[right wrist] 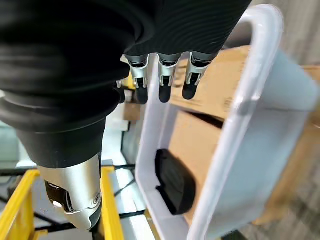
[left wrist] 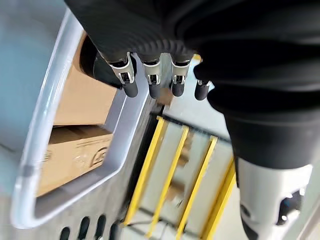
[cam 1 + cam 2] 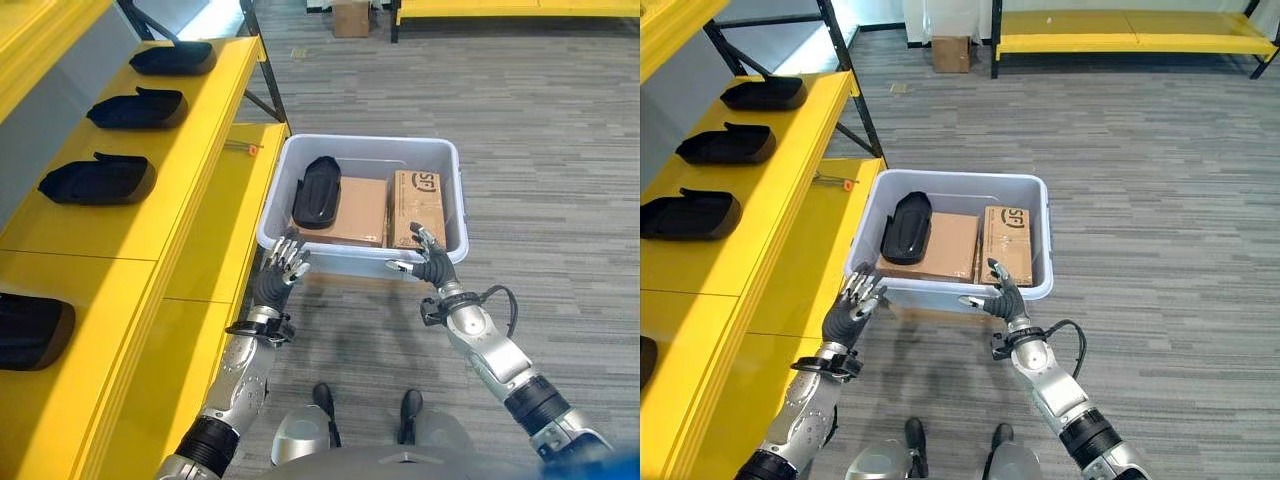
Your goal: Move parts from the plastic box to the shelf.
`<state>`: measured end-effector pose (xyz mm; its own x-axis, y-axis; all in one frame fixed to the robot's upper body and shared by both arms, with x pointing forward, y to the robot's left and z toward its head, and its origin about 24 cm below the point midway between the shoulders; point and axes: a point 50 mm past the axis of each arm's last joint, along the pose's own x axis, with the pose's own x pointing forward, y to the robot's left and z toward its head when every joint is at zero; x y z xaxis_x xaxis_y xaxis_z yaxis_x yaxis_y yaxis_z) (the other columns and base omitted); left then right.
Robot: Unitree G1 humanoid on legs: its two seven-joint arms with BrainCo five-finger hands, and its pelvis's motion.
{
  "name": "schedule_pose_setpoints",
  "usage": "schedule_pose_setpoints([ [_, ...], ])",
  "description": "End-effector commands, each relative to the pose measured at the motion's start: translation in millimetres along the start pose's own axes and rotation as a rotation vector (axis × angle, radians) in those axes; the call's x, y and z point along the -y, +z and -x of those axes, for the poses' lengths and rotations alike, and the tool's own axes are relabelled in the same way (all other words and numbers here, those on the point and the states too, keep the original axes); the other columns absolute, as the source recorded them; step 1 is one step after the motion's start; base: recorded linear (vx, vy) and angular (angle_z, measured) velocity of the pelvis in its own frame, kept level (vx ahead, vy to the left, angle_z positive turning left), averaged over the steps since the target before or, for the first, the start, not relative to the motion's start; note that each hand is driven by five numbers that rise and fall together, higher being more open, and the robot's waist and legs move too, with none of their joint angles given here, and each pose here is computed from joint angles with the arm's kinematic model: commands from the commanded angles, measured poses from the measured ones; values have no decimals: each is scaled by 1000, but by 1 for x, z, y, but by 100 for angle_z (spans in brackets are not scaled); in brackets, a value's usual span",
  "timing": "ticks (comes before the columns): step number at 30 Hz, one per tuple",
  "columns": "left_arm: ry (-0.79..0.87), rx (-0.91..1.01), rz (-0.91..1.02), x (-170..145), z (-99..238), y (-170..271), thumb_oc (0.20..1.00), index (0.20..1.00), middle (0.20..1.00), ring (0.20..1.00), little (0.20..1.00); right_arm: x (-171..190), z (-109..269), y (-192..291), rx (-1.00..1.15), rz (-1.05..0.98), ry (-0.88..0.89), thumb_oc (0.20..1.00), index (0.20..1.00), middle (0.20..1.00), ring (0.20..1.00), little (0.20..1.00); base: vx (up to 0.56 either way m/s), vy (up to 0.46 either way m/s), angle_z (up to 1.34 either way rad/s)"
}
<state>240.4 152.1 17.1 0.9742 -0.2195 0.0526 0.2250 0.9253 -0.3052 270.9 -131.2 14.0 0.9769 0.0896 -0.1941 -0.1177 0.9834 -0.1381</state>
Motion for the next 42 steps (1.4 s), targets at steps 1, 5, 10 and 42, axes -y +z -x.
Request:
schedule_pose_setpoints([
  [1, -96, 39, -75, 5, -1, 11, 1000, 1000, 1000, 1000, 1000, -13, 0, 24, 132, -91, 40, 1000, 1000, 1000, 1000, 1000, 127, 201, -1],
  [5, -201, -48, -213, 6, 5, 2, 1000, 1000, 1000, 1000, 1000, -14, -3, 23, 100, -144, 34, 1000, 1000, 1000, 1000, 1000, 158, 254, 2],
  [10, -123, -72, -184, -3, 11, 3, 1000, 1000, 1000, 1000, 1000, -24, -4, 22, 94, -199, 43, 1000, 1000, 1000, 1000, 1000, 157, 216, -18],
  [42, -78, -74, -59, 14, -4, -6, 1000, 1000, 1000, 1000, 1000, 1, 0, 27, 141, -122, 75, 1000, 1000, 1000, 1000, 1000, 239, -108, 16],
])
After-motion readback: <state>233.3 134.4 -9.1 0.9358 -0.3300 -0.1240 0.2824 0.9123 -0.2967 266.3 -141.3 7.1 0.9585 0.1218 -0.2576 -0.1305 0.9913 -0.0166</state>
